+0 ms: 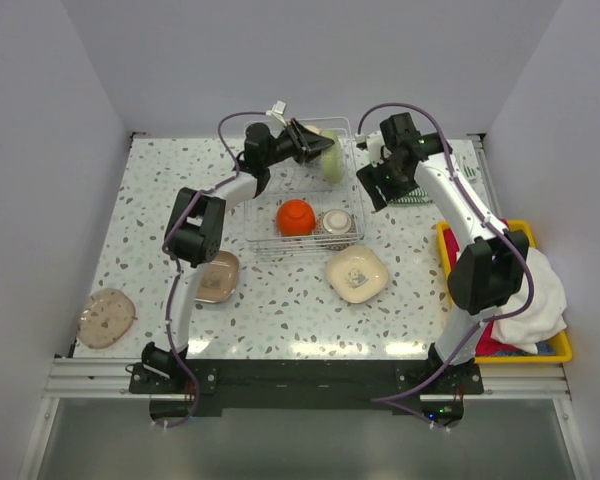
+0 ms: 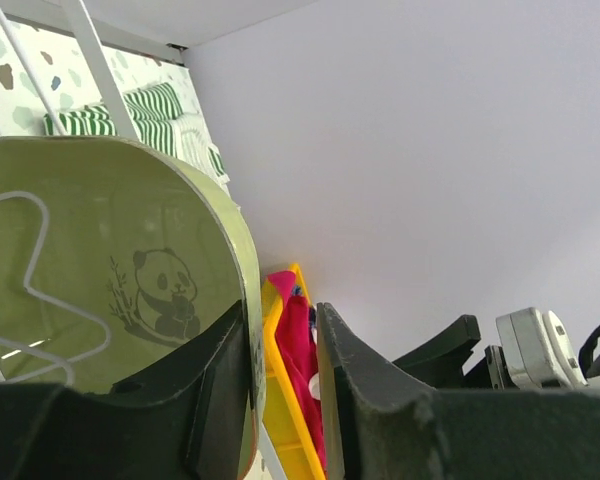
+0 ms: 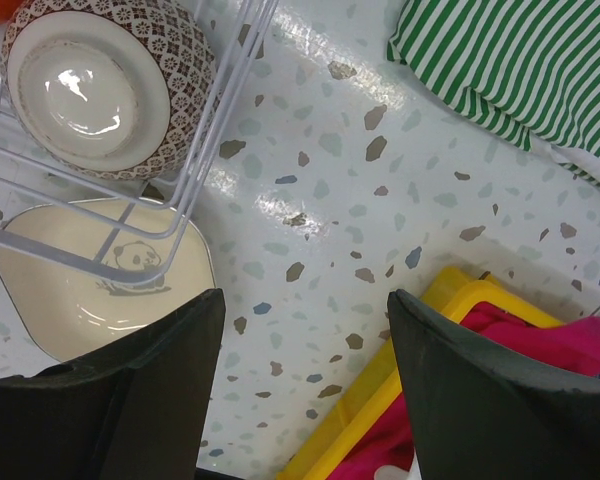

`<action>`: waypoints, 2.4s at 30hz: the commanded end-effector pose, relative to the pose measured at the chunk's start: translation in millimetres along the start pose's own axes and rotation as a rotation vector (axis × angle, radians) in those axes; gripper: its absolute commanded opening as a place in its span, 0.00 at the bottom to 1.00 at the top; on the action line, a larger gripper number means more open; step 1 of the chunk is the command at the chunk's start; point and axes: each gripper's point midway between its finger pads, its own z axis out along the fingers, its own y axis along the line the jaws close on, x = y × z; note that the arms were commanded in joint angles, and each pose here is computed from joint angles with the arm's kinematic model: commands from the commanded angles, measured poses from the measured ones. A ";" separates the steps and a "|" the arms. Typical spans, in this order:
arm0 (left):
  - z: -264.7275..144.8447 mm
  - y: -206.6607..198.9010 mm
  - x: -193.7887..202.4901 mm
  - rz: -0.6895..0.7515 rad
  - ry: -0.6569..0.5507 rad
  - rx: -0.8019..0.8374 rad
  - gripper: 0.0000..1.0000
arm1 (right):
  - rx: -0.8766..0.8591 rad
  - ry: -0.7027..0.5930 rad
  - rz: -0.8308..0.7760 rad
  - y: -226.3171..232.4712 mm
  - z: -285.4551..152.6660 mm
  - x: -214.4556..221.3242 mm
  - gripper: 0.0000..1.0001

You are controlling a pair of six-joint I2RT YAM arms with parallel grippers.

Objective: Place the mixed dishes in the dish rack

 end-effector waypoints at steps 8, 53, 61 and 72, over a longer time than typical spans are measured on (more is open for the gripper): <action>6.8 -48.9 -19.6 0.090 -0.085 0.035 0.52 | 0.030 -0.057 -0.010 -5.0 -15.2 -10.6 0.71; -330.7 -66.3 89.0 1.593 0.755 -0.326 0.85 | -0.164 -0.164 -0.290 33.8 -38.0 46.2 0.66; -216.2 -93.1 207.4 1.862 0.903 0.196 0.88 | -0.155 -0.166 0.322 -38.3 -36.5 71.7 0.67; -140.2 -48.4 295.5 1.952 1.247 0.645 0.70 | -0.074 -0.195 0.499 -84.3 -50.3 87.6 0.69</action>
